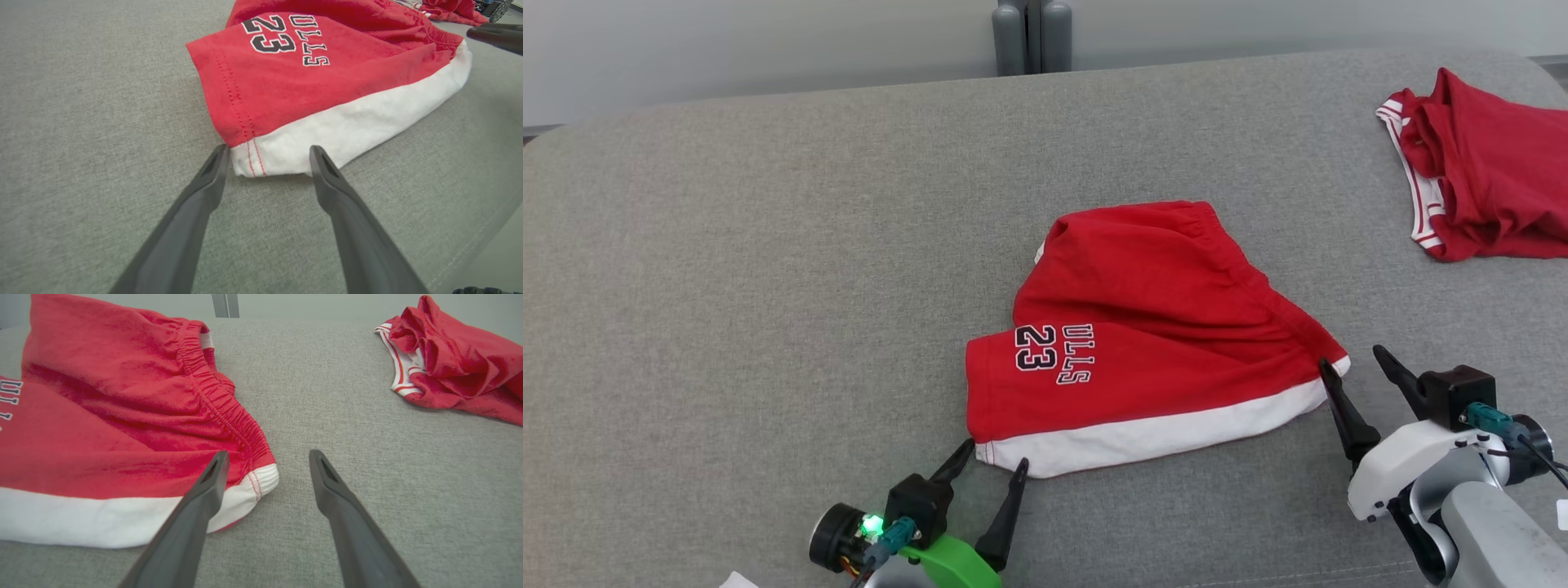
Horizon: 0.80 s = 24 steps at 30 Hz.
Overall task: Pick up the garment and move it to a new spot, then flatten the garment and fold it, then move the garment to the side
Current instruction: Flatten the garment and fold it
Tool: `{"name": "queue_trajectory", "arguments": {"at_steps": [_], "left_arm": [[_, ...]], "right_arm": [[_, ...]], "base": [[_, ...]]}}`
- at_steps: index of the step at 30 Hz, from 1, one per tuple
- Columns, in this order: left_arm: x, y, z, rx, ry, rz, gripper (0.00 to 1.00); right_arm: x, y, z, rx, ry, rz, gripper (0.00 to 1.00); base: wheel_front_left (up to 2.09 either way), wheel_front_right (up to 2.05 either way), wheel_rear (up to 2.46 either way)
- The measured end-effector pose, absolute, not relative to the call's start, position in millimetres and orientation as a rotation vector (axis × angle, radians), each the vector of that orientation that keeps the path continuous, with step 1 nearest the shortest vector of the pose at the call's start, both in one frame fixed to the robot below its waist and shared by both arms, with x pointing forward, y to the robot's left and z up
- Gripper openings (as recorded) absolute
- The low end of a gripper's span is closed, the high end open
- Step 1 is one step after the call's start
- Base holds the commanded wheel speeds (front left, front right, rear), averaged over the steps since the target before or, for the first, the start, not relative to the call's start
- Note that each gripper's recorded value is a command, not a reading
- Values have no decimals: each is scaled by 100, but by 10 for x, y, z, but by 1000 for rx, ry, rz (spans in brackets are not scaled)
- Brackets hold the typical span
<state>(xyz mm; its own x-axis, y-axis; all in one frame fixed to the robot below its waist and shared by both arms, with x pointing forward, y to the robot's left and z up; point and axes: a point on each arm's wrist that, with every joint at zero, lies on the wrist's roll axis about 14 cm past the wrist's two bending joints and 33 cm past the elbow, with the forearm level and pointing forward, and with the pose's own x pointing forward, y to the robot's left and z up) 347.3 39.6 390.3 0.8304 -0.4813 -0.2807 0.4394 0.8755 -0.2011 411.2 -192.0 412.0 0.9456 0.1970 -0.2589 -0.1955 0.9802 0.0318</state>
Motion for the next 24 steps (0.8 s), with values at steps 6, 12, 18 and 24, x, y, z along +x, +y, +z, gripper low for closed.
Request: {"name": "queue_trajectory", "arguments": {"at_steps": [6,12,18,24], "left_arm": [[3575,418,3840,-140,354,-470,100],[3593,371,3791,-150,374,-485,96],[3617,357,3770,-159,383,-488,0],[3657,328,3875,-185,351,-490,0]], "right_arm": [[4144,-1874,3985,11,309,219,100],[4162,-1830,3895,22,336,235,100],[4172,-1753,3813,32,364,260,1],[4248,-1686,3933,35,324,291,0]], "base": [[0,0,0],[0,0,0],[0,0,0],[0,0,0]]}}
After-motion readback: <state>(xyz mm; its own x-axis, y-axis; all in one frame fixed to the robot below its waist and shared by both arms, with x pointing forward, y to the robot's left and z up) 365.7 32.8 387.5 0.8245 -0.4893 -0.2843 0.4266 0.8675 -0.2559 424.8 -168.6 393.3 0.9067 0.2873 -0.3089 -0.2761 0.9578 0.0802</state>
